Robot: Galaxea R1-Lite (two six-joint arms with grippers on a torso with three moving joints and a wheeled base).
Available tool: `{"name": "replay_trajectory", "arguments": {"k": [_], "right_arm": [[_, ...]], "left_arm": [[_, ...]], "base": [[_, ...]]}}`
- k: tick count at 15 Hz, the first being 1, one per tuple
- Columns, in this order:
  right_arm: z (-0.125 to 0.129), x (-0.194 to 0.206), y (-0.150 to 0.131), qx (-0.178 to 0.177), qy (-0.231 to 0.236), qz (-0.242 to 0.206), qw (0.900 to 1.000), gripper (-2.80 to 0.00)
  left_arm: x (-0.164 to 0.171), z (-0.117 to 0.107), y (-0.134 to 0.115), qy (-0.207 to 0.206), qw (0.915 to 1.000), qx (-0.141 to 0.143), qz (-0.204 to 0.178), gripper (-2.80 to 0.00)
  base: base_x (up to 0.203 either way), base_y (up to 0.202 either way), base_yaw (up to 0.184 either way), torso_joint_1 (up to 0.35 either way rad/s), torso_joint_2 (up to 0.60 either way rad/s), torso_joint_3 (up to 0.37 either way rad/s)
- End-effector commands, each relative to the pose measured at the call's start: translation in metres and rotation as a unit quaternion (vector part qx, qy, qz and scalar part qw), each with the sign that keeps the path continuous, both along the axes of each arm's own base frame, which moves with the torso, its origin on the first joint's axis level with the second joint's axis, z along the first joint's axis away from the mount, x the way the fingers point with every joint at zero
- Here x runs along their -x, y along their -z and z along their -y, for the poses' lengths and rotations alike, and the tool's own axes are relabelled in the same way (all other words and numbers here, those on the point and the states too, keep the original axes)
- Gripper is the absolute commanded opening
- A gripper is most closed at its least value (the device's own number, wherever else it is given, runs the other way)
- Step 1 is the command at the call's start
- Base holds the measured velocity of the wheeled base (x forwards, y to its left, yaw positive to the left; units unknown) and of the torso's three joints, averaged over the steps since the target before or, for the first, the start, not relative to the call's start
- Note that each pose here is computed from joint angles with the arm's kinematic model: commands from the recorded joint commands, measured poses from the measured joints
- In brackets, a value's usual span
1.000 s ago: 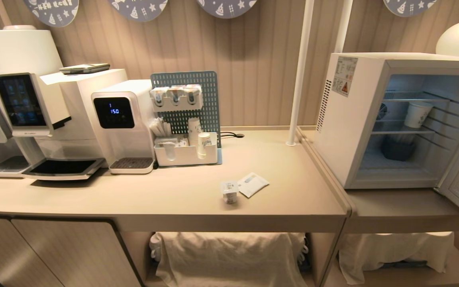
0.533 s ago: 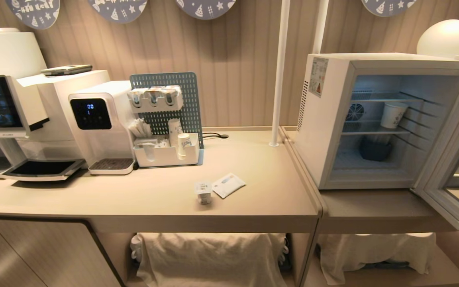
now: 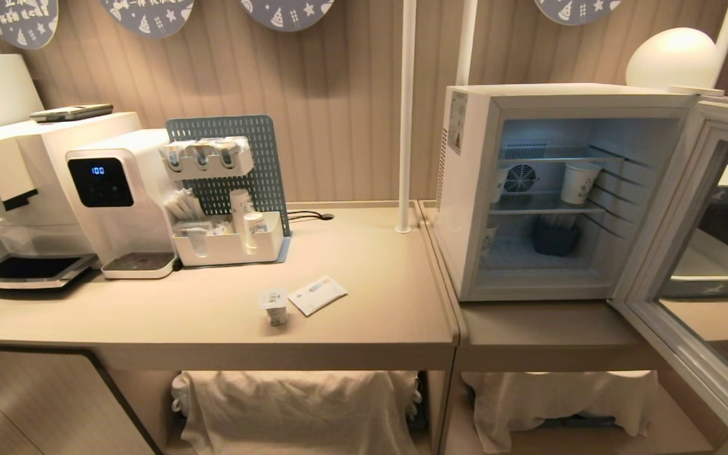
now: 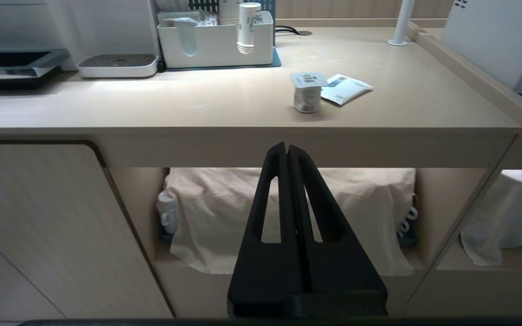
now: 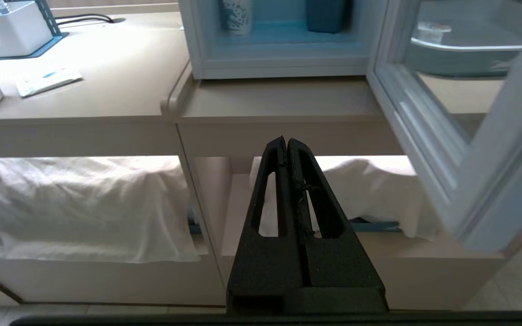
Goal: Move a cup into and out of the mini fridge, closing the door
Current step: Close the freezer door
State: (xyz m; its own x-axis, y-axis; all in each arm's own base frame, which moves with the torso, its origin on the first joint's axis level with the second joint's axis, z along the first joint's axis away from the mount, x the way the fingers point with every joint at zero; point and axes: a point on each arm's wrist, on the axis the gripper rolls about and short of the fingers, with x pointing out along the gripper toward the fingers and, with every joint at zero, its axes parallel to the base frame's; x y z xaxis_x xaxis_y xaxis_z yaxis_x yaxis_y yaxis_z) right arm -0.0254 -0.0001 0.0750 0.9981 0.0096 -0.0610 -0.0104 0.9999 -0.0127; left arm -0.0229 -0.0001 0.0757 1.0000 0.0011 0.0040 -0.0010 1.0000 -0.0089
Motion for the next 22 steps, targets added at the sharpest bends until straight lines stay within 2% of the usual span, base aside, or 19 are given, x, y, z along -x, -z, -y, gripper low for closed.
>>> {"name": "replay_trajectory", "arguments": {"k": [1,22], "right_arm": [[0.0000,-0.0002,0.0003,0.000,-0.001,-0.002,1.000,-2.80],[0.0000,-0.0001,0.0001,0.001,-0.001,-0.002,1.000,-2.80]], "left_arm": [[-0.0003,0.0000,0.0008,0.000,1.0000,0.000,-0.002,-2.80],[-0.0003,0.0000,0.0008,0.000,1.0000,0.000,-0.002,-2.80]], "base": [[0.000,-0.197,-0.002,0.002,0.00,0.006],[0.000,-0.193,0.000,0.002,0.00,0.002]]}}
